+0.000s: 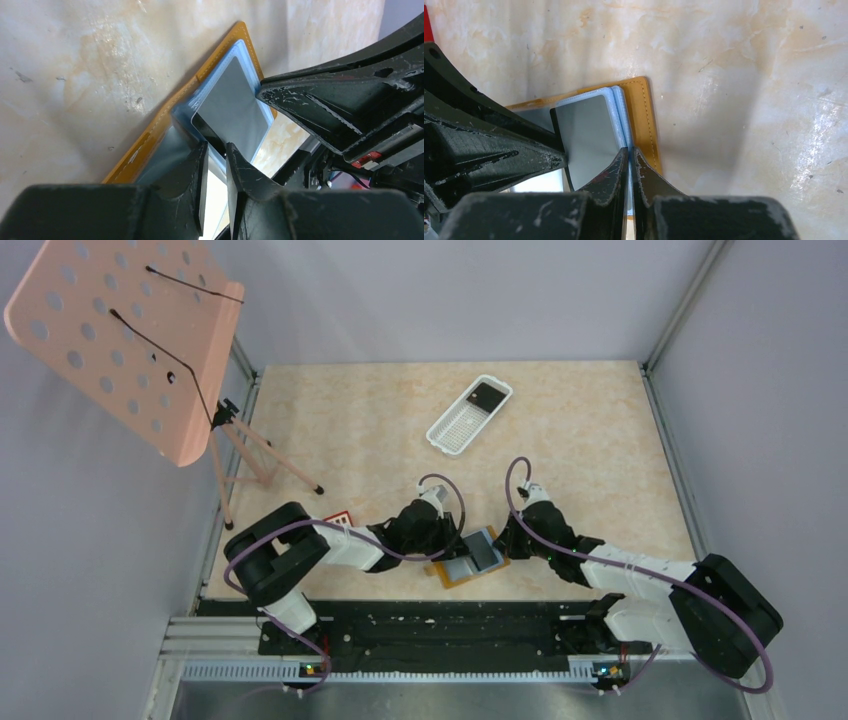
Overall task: Take the credit cards out of the card holder
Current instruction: Remove the credit card from the card holder.
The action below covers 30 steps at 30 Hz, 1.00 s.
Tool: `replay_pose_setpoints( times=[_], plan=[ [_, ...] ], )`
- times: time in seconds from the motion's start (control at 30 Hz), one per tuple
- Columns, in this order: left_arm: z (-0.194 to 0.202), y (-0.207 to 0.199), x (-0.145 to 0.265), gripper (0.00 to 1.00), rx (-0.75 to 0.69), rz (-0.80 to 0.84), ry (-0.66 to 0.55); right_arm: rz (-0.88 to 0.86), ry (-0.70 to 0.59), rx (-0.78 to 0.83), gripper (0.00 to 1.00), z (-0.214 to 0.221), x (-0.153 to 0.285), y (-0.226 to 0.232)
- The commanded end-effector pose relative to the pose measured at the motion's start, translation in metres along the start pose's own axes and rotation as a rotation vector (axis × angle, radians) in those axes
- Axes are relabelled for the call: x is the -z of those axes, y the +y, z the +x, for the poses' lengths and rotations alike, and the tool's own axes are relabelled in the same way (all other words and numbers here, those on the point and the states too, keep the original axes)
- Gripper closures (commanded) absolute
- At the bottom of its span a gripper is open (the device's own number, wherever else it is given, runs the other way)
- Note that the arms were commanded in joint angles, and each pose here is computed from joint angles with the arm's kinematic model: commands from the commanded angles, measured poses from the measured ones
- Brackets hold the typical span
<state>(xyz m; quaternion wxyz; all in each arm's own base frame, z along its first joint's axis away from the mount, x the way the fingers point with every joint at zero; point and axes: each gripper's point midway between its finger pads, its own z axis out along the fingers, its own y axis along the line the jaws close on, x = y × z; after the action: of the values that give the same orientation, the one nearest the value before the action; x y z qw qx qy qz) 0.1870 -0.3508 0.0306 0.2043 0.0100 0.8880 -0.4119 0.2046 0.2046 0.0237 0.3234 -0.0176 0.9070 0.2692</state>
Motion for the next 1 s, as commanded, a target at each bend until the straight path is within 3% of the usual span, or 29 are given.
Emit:
replay_pose_setpoints(
  times=[0.0, 0.27, 0.57, 0.97],
  plan=[
    [0.0, -0.029, -0.002, 0.74, 0.015, 0.13, 0.003, 0.031, 0.052, -0.01, 0.98, 0.019, 0.002, -0.014],
    [-0.002, -0.022, -0.002, 0.68, 0.039, 0.103, -0.019, 0.035, 0.049, -0.011, 0.98, 0.019, 0.002, -0.015],
    [-0.009, -0.019, -0.003, 0.76, 0.061, 0.103, -0.072, 0.032, 0.048, -0.026, 0.98, 0.021, 0.002, -0.015],
    [-0.019, -0.029, 0.001, 0.77, 0.092, 0.17, -0.137, 0.0, 0.028, -0.101, 1.0, 0.024, 0.005, -0.011]
  ],
)
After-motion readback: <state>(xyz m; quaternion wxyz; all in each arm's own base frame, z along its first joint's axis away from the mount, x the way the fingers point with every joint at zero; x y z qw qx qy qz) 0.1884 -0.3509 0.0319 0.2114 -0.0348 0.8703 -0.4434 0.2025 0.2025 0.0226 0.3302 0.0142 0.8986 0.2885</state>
